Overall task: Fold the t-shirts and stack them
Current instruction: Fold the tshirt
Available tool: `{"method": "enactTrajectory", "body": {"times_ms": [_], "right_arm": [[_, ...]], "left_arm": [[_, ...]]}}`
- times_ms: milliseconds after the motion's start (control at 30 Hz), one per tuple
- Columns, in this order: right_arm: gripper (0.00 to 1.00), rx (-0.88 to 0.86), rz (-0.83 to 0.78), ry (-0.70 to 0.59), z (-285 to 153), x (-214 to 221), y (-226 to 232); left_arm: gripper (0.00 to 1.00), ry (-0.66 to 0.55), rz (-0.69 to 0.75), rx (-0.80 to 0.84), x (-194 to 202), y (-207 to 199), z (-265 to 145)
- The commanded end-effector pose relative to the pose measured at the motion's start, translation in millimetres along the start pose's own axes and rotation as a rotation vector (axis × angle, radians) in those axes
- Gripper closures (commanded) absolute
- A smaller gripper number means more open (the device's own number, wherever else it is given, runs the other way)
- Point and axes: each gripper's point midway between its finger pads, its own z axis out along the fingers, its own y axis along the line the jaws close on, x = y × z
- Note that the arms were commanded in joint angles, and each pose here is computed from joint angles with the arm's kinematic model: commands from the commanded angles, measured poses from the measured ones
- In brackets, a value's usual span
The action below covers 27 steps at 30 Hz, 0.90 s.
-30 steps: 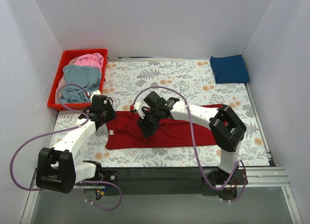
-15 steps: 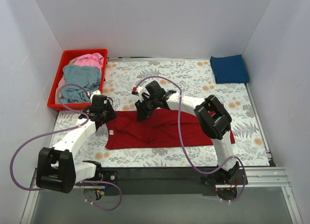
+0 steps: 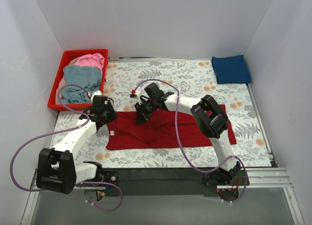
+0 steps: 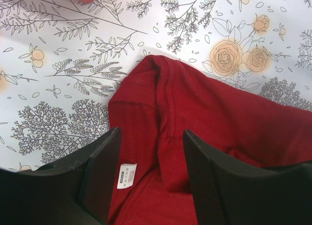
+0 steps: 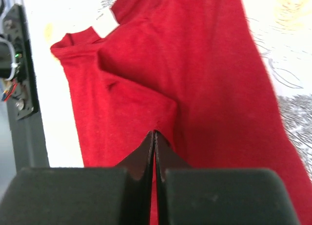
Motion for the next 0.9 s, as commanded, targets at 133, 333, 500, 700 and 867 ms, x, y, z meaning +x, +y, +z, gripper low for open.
{"method": "enactTrajectory", "body": {"times_ms": [133, 333, 500, 700, 867], "right_arm": [[0.99, -0.166, -0.101, -0.048, -19, -24, 64], [0.99, -0.28, -0.148, 0.063, -17, 3, 126], [0.85, -0.237, -0.151, 0.252, -6, 41, 140], [0.62, -0.068, -0.226, 0.255, -30, 27, 134], [0.5, 0.455, -0.146, 0.136, -120, -3, 45]], "left_arm": [[0.48, -0.029, -0.006, 0.013, -13, -4, -4], [0.48, -0.022, -0.003, 0.006, -11, -3, -2], [0.48, -0.015, -0.003, 0.005, -10, -4, -1], [0.52, 0.01, -0.014, -0.003, -6, -4, 4], [0.56, 0.047, -0.026, -0.018, -6, -9, 14]]}}
